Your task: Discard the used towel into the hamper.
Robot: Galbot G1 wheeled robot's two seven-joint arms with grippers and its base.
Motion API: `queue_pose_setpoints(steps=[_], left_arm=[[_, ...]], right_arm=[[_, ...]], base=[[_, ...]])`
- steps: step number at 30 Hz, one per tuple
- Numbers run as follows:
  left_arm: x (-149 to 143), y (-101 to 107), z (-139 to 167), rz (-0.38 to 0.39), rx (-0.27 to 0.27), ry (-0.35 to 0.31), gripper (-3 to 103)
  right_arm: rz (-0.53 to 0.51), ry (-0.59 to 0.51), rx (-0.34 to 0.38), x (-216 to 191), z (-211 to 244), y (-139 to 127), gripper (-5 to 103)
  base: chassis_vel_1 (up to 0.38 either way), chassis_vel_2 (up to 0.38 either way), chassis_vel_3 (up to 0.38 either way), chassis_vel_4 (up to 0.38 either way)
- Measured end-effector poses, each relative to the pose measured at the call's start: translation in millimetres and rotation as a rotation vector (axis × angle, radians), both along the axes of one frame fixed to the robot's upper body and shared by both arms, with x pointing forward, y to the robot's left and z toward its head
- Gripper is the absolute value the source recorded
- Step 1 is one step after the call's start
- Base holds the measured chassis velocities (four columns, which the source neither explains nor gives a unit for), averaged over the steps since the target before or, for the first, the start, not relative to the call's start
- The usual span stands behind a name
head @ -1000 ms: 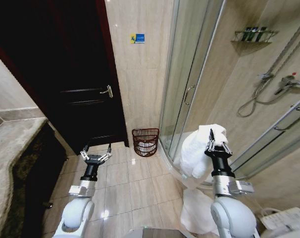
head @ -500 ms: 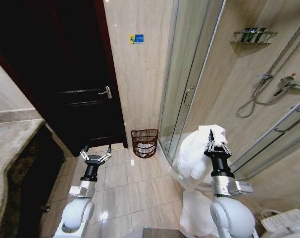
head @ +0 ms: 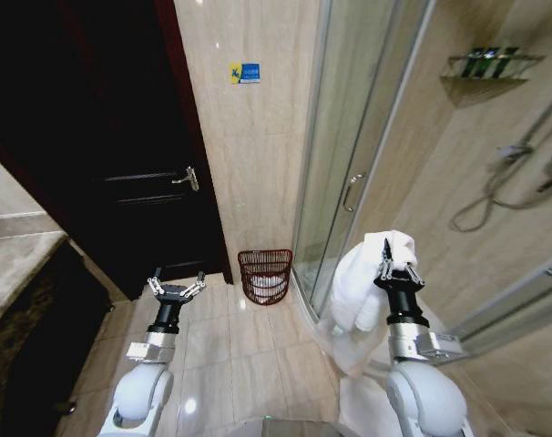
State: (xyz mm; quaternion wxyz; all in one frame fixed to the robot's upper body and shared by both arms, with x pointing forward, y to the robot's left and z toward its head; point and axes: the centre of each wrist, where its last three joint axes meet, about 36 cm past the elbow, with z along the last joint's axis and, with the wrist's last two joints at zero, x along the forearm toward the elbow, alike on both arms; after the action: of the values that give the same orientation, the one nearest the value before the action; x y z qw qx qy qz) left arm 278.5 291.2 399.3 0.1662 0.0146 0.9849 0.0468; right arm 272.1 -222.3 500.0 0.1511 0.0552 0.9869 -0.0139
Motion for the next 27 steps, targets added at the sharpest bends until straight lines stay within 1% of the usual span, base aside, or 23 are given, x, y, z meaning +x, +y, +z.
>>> queue_pose_setpoints(steps=[5,7,11,15,22,27], left_arm=[[0.5,0.2,-0.2,0.000,0.001,-0.001,100],[1.2,0.2,-0.3,-0.001,0.001,-0.001,100],[1.6,-1.0,-1.2,-0.005,-0.001,0.000,100],[1.9,-3.5,-1.9,-0.009,-0.001,0.001,100],[1.4,-4.1,-0.5,-0.010,0.000,0.001,100],[0.6,-4.2,0.0,-0.010,0.002,0.002,100]], right_arm=[[-0.010,-0.012,0.010,0.1,-0.5,2.0,5],[-0.017,-0.025,0.001,-0.1,-1.9,2.6,5],[-0.019,-0.030,-0.006,-2.4,-3.7,3.7,5],[-0.023,-0.031,-0.003,-4.2,-2.3,4.4,5],[-0.038,-0.028,0.000,-5.5,2.6,5.5,5],[-0.042,-0.029,-0.009,-4.9,3.2,4.6,5]], base=[[-0.099,0.464,0.080,-0.435],[-0.037,0.433,0.017,-0.371],[-0.008,0.283,-0.006,-0.097],[-0.045,0.015,0.008,-0.034],[0.005,-0.106,-0.016,0.107],[0.000,0.023,0.003,-0.017]])
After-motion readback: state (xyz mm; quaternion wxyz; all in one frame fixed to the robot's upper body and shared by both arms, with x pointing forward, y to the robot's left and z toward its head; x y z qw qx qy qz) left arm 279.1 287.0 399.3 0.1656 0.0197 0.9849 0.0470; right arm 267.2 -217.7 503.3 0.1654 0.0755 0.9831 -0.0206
